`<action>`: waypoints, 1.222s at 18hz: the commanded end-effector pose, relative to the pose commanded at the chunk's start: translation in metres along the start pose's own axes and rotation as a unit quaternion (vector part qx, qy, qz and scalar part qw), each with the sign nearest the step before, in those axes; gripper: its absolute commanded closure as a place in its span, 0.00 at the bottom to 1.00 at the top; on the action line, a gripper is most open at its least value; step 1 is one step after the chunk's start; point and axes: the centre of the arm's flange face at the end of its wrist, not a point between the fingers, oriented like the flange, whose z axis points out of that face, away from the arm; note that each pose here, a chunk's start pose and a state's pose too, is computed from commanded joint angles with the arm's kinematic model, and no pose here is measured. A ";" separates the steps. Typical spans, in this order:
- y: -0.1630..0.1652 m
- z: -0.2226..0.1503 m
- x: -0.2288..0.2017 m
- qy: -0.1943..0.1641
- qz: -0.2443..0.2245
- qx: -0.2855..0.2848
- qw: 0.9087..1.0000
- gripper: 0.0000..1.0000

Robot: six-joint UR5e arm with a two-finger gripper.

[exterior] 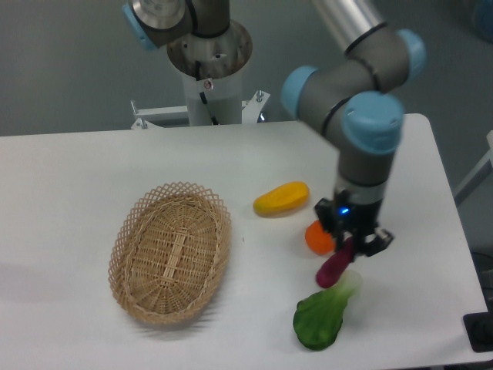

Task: Pick up the sweet potato from the table

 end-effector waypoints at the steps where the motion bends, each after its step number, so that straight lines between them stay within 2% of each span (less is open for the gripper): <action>1: 0.014 -0.008 -0.006 -0.006 0.009 -0.002 1.000 0.86; 6: 0.070 -0.019 -0.022 -0.007 0.047 -0.012 0.999 0.86; 7: 0.073 -0.019 -0.023 -0.007 0.053 -0.013 0.998 0.86; 22: 0.069 -0.019 -0.017 -0.005 0.052 -0.015 0.999 0.85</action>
